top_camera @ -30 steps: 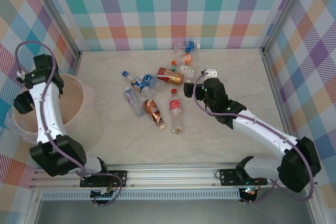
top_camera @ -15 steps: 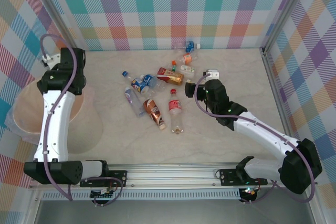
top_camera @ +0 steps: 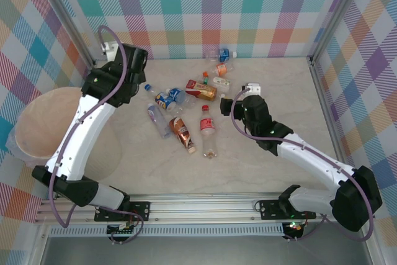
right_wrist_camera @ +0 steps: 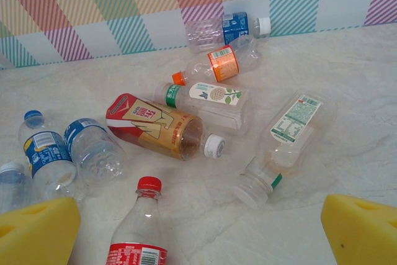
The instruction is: Put the plastic bottles in the bin
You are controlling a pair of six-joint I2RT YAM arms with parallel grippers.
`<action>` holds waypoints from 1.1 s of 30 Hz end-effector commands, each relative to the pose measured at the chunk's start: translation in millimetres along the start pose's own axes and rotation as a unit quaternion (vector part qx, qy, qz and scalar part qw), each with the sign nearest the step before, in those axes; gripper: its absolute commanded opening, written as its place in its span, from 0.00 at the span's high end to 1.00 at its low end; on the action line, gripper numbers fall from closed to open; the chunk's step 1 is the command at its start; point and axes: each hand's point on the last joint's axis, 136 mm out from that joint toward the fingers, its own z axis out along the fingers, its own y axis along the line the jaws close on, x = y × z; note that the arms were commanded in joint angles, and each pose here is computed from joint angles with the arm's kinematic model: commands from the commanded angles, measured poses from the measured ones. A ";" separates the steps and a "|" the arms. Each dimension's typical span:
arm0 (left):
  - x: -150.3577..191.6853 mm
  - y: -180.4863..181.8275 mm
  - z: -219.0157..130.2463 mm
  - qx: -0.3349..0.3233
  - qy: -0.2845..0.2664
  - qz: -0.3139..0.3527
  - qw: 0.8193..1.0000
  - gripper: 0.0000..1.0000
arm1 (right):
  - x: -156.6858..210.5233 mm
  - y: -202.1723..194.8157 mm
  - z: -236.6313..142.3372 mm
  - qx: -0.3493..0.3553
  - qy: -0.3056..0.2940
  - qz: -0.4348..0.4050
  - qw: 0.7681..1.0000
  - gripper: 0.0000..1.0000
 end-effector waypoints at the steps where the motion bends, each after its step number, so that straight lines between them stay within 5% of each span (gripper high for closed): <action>1: 7.6 -53.4 -3.6 0.132 0.025 -0.056 0.989 0.00 | -1.8 -6.1 -6.7 0.010 -0.010 0.008 1.000 0.00; 5: 39.9 -83.9 11.9 0.161 0.068 -0.097 0.980 0.00 | 0.4 -20.8 -11.2 0.043 -0.014 0.029 0.999 0.00; 18: 167.3 -114.8 77.4 0.093 0.197 -0.103 0.971 0.00 | 26.0 -40.5 -27.4 0.057 0.001 0.059 0.997 0.00; 33: 236.2 -111.7 144.5 0.025 0.240 -0.092 0.966 0.02 | 28.7 -43.0 -30.3 0.063 0.013 0.039 0.997 0.00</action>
